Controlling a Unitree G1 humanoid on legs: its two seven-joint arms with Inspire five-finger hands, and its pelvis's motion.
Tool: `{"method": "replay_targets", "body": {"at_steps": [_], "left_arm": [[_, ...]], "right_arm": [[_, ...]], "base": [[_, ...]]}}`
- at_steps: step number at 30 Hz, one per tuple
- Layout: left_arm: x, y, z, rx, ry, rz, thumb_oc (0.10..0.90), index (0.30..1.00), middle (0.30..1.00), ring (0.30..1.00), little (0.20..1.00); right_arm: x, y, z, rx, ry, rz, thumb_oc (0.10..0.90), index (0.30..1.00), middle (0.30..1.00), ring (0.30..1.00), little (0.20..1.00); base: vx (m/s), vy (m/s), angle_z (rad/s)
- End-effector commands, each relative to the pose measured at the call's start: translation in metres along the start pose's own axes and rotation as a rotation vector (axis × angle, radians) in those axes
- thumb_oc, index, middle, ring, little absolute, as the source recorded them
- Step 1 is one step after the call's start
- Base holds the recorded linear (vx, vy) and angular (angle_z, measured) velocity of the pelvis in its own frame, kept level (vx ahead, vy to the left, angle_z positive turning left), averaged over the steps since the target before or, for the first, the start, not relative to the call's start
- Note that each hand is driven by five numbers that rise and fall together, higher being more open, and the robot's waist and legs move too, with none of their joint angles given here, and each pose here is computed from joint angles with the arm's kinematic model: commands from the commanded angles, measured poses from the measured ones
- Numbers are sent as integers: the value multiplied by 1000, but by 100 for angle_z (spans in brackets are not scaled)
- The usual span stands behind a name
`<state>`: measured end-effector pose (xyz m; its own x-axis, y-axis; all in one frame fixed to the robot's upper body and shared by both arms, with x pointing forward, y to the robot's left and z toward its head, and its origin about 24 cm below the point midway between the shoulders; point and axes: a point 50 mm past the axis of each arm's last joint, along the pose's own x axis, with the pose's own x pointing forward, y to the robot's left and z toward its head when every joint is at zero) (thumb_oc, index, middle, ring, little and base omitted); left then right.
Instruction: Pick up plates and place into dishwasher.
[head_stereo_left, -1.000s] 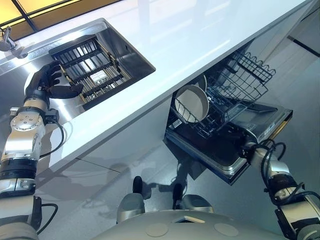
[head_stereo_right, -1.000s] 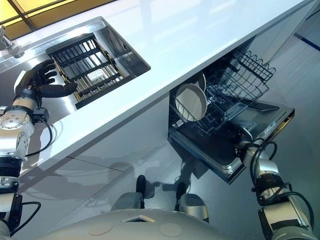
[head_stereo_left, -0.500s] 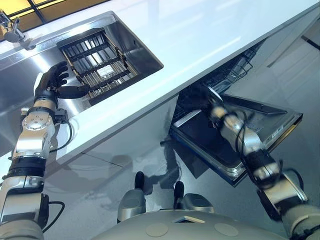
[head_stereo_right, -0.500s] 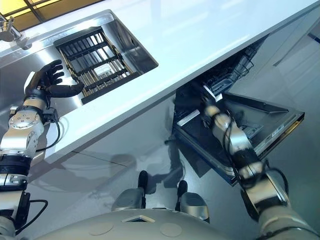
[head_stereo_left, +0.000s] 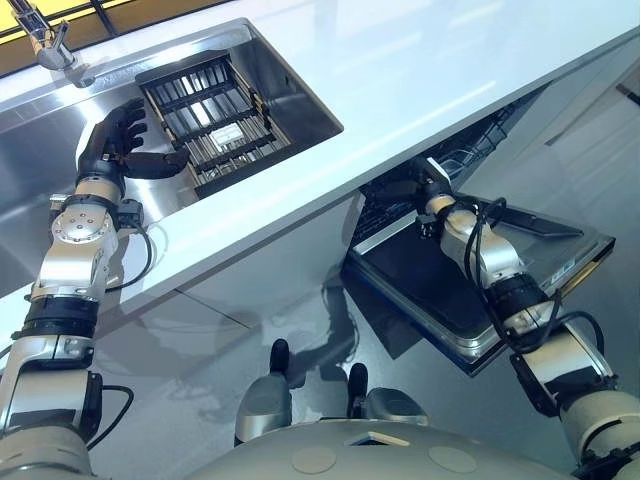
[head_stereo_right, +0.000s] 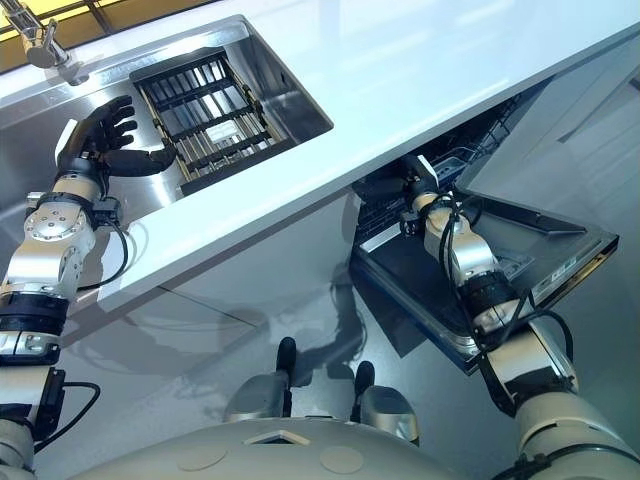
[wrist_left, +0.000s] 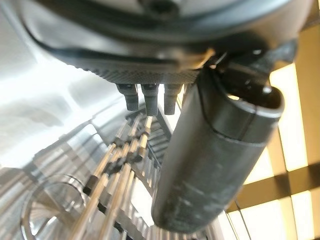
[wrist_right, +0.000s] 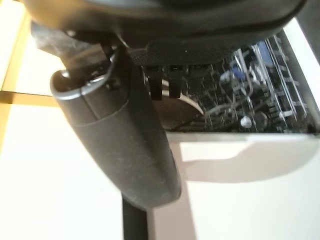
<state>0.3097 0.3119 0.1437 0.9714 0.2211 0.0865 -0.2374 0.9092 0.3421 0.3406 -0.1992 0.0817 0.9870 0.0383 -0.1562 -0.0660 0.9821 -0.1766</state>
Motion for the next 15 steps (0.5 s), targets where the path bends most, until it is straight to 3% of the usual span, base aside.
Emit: {"method": "replay_targets", "body": {"at_steps": [1,9,15], "left_arm": [[-5,23,24,8,-150,112,800,900,900,900,900],[-22,49,2,-3,-143,206,800,900,900,900,900],[-23,68,10,5,-165,259,800,900,900,900,900]], "right_arm": [[-19,-56,43,-120,-258,-171,800,900,900,900,900],[-76,-118,7,37,-366,-486,800,900,900,900,900],[-102,-154,-30,134,-267,-667,800,900,900,900,900]], "base": [[-74,50,-20],[-51,30,-31],[-49,-9,-27]]}}
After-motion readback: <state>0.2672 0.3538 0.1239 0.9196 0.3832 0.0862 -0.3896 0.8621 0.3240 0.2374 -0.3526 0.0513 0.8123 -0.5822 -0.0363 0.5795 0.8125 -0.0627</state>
